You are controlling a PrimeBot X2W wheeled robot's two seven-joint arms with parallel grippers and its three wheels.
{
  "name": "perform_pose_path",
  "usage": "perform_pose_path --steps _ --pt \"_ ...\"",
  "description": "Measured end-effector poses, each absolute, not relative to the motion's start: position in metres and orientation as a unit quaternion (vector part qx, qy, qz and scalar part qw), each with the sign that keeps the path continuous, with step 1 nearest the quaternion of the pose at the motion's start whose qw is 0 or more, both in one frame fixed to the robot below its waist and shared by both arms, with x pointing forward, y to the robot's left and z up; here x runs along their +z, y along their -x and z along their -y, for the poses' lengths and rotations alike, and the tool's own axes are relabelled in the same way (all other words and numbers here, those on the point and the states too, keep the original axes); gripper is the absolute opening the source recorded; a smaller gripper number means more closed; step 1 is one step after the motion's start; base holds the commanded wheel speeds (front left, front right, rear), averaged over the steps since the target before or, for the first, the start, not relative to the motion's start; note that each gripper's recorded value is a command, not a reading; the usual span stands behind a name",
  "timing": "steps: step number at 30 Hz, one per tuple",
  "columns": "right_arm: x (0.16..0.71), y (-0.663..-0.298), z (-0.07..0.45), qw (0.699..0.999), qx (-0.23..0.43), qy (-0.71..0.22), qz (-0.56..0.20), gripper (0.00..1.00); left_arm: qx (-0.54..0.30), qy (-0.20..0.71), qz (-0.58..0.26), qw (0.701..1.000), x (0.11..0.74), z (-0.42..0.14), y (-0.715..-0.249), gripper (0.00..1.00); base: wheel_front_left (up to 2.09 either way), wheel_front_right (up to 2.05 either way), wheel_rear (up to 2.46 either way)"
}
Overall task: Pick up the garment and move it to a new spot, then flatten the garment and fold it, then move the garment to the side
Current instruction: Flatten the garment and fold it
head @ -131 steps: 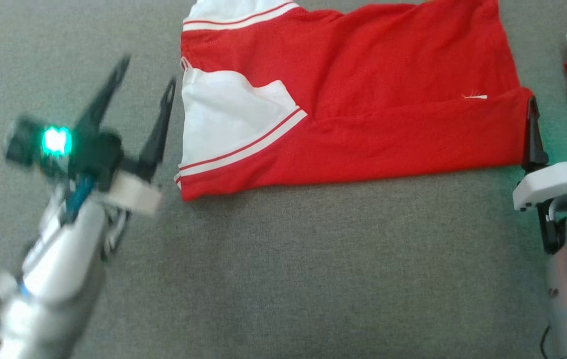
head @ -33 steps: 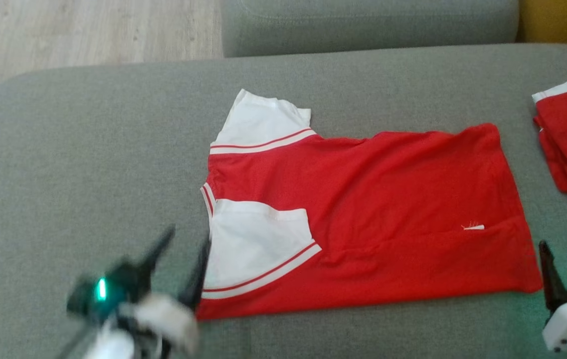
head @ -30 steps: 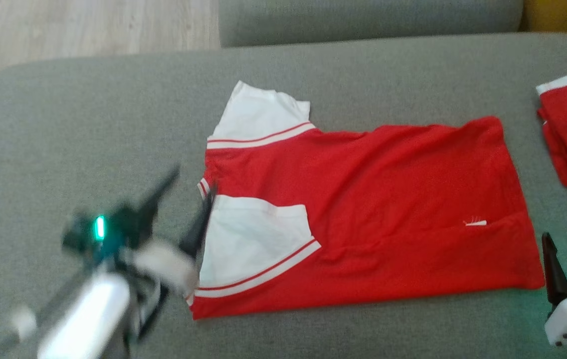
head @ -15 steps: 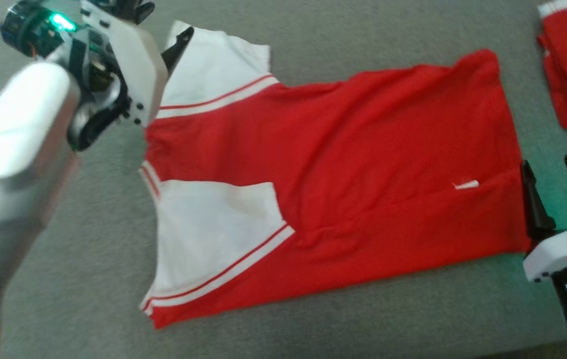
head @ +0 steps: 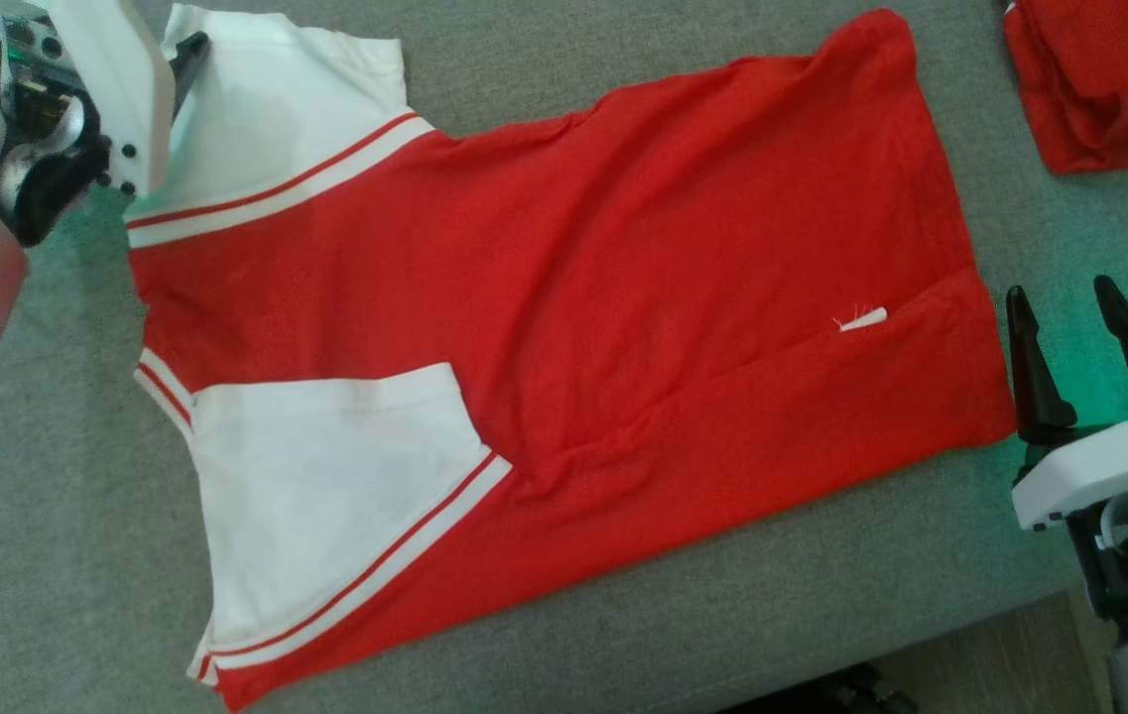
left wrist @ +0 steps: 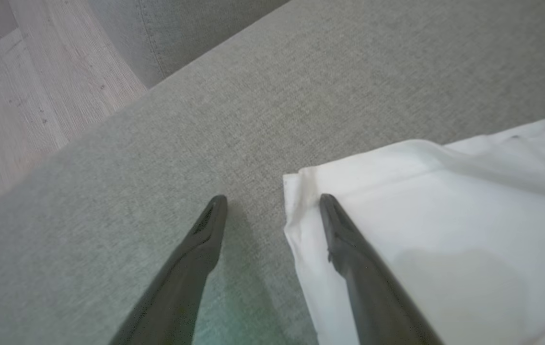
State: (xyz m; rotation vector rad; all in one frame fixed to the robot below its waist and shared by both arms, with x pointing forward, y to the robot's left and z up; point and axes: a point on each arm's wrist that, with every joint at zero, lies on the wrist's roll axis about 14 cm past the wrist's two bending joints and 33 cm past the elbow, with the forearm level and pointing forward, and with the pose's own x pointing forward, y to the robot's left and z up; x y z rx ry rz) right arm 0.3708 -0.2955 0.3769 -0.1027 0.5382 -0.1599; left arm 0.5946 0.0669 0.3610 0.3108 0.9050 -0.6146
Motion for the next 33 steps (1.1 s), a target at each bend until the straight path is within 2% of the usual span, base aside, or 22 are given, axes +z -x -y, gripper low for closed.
perform_pose_path --steps 6,7,8,9,10,11,16,21,25,29,33 --pt "0.372 -0.369 0.3 0.958 -0.085 0.052 -0.269 1.0 -0.288 -0.159 -0.425 0.843 0.36 -0.066 -0.607 1.0 0.0 0.0 0.0" --pt "0.373 -0.371 0.301 0.959 -0.086 0.053 -0.266 1.0 -0.289 -0.154 -0.428 0.842 0.358 -0.065 -0.606 0.75 0.0 0.0 0.0" --pt "0.373 -0.371 0.301 0.958 -0.087 0.053 -0.267 1.0 -0.292 -0.151 -0.431 0.841 0.357 -0.063 -0.604 0.44 0.0 0.0 0.0" --pt "0.372 -0.37 0.301 0.958 -0.087 0.052 -0.268 1.0 -0.295 -0.149 -0.433 0.839 0.356 -0.062 -0.603 0.28 0.0 0.0 0.0" --pt "0.372 -0.369 0.302 0.958 -0.087 0.052 -0.269 1.0 -0.298 -0.149 -0.435 0.837 0.356 -0.06 -0.601 0.18 0.0 0.0 0.0" --pt "0.371 -0.369 0.302 0.957 -0.088 0.052 -0.27 1.0 -0.3 -0.146 -0.438 0.835 0.355 -0.059 -0.599 0.0 0.0 0.0 0.0" --pt "0.376 -0.377 0.3 0.961 -0.083 0.052 -0.258 1.0 -0.307 -0.147 -0.433 0.835 0.36 -0.058 -0.597 0.0 0.0 0.0 0.0" --pt "0.401 -0.41 0.294 0.973 -0.061 0.049 -0.216 1.0 -0.311 -0.151 -0.408 0.845 0.372 -0.06 -0.597 0.0 0.0 0.0 0.0" --pt "0.426 -0.453 0.276 0.979 -0.013 0.043 -0.201 1.0 -0.325 -0.154 -0.384 0.85 0.387 -0.055 -0.591 0.0 0.0 0.0 0.0" --pt "0.428 -0.484 0.26 0.971 0.025 0.024 -0.236 1.0 -0.339 -0.165 -0.37 0.849 0.399 -0.055 -0.581 0.0 0.0 0.0 0.0" --pt "0.412 -0.499 0.248 0.953 0.049 0.019 -0.299 1.0 -0.347 -0.175 -0.355 0.85 0.414 -0.057 -0.578 0.0 0.0 0.0 0.0"
